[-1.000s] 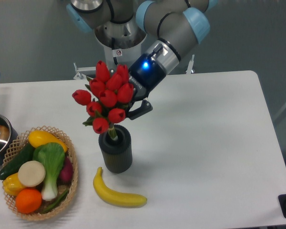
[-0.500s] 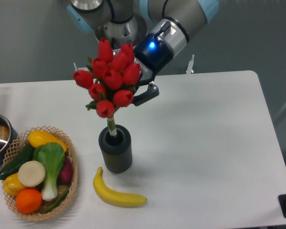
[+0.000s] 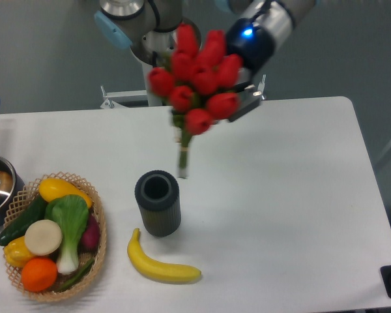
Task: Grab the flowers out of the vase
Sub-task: 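Carry the tulip bunch up and away from the vase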
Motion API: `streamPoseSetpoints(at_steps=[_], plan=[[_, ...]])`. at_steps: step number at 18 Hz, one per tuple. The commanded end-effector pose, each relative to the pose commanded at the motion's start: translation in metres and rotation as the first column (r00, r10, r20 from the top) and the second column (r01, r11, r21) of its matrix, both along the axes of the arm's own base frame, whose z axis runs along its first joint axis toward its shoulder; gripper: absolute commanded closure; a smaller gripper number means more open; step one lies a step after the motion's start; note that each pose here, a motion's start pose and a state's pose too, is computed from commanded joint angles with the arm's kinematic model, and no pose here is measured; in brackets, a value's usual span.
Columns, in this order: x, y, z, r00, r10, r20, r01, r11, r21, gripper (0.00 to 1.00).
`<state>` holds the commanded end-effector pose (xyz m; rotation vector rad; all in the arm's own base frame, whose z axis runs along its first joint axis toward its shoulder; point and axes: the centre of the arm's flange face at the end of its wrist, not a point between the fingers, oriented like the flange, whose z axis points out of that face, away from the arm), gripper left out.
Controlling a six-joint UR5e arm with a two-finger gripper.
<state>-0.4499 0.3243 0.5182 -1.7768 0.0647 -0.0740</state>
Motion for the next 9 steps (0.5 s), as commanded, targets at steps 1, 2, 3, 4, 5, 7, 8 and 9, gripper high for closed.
streamPoseSetpoints(at_steps=[1, 2, 3, 4, 5, 7, 8, 9], plan=[[-0.011, -0.012, -0.004, 1.0, 0.024, -0.012, -0.024, 1.0, 0.0, 0.5], [-0.021, -0.024, -0.004, 0.999, 0.046, -0.028, -0.046, 0.999, 0.002, 0.5], [-0.03, -0.032, -0.005, 0.997, 0.061, -0.04, -0.06, 0.998, 0.003, 0.5], [-0.041, -0.036, -0.009, 0.997, 0.069, -0.043, -0.069, 0.998, 0.002, 0.5], [-0.049, -0.038, -0.012, 0.996, 0.075, -0.042, -0.076, 0.997, 0.0, 0.5], [-0.064, -0.042, -0.024, 0.996, 0.085, -0.024, -0.085, 0.996, -0.005, 0.5], [-0.068, -0.046, -0.027, 0.995, 0.092, -0.026, -0.093, 0.996, -0.005, 0.5], [-0.071, -0.051, -0.027, 0.995, 0.1, -0.03, -0.1, 0.995, -0.004, 0.5]])
